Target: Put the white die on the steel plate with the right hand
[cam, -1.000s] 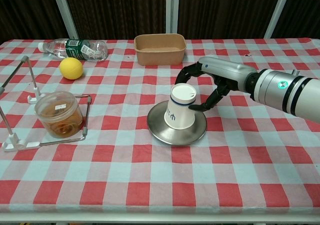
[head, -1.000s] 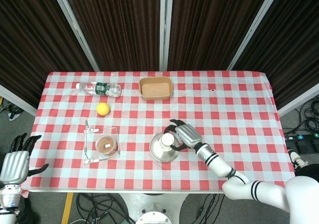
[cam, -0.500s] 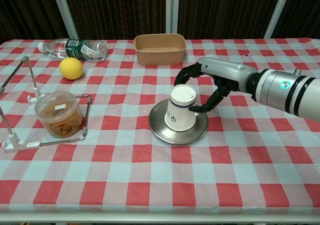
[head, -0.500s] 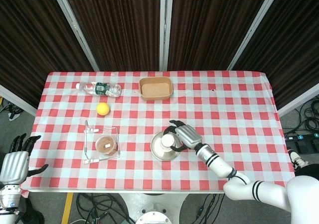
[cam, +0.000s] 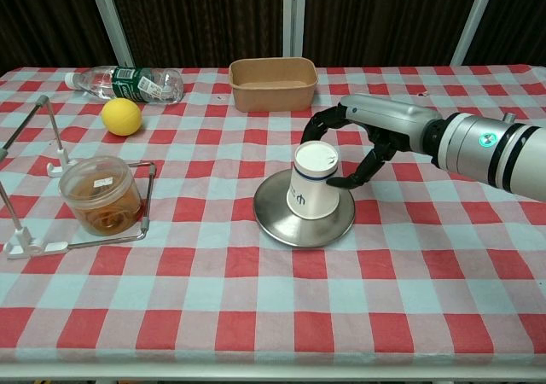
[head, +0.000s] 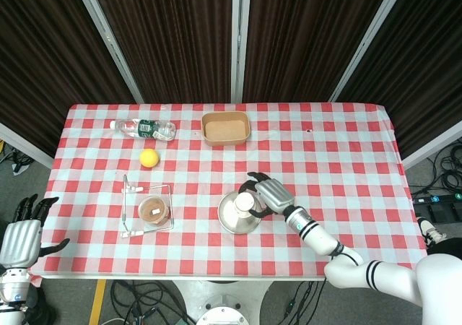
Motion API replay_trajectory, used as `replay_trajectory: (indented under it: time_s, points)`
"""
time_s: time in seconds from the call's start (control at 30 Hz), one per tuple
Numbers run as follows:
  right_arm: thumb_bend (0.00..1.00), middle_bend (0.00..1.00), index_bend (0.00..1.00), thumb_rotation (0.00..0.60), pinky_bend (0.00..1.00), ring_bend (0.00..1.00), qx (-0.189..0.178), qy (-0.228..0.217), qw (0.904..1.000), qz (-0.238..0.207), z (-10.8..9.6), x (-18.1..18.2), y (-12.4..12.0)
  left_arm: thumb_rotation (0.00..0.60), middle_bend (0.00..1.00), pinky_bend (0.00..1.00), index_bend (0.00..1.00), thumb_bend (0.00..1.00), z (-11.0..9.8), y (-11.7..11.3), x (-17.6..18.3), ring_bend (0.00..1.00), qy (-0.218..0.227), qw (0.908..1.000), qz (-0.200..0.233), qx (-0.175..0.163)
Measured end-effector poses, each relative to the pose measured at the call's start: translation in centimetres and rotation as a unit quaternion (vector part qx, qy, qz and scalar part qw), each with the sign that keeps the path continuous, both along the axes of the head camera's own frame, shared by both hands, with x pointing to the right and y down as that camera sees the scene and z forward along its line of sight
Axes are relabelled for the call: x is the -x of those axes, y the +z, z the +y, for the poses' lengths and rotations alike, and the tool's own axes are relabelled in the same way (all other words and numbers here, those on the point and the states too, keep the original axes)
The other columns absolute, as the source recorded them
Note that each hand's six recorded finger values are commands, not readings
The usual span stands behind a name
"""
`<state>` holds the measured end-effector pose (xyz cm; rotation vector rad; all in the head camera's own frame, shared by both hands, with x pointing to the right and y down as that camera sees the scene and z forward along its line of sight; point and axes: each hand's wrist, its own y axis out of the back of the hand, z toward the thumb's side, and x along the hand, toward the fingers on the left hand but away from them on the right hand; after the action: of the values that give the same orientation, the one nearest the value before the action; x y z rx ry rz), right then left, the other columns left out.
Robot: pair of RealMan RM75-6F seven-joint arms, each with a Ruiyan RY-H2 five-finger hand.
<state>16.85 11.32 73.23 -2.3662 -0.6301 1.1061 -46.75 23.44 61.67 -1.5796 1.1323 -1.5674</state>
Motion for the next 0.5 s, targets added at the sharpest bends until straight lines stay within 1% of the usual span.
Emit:
replay_trajectory:
  time_s: [0.13, 0.2, 0.3, 0.43, 0.5]
  points:
    - [0.31, 0.29, 0.55, 0.6, 0.09, 0.06, 0.016, -0.035, 0.999, -0.022, 1.8, 1.3, -1.0, 0.6, 0.16, 0.02, 0.16, 0.07, -0.1, 0.0, -0.1, 0.02, 0.003, 1.0, 0.0, -0.001]
    - [0.31, 0.29, 0.55, 0.6, 0.09, 0.06, 0.014, -0.043, 0.9987, -0.024, 2.0, 1.5, -1.2, 0.6, 0.16, 0.02, 0.16, 0.07, -0.1, -0.1, -0.1, 0.02, 0.003, 1.0, 0.0, -0.003]
    - [0.31, 0.29, 0.55, 0.6, 0.09, 0.06, 0.008, -0.027, 0.9995, -0.016, 1.1, 1.0, -0.8, 0.6, 0.16, 0.02, 0.16, 0.07, -0.1, -0.1, 0.0, 0.02, 0.002, 1.0, 0.0, -0.003]
    - [0.31, 0.29, 0.55, 0.6, 0.09, 0.06, 0.004, 0.014, 0.9999, -0.001, -0.7, -0.3, 0.2, 0.6, 0.16, 0.02, 0.16, 0.07, 0.1, -0.1, 0.0, 0.02, 0.0, 1.0, 0.0, -0.001]
    - [0.31, 0.29, 0.55, 0.6, 0.09, 0.06, 0.006, 0.013, 0.9999, -0.003, -0.6, -0.2, 0.1, 0.6, 0.16, 0.02, 0.16, 0.07, 0.1, -0.1, 0.1, 0.02, -0.001, 1.0, -0.001, 0.0]
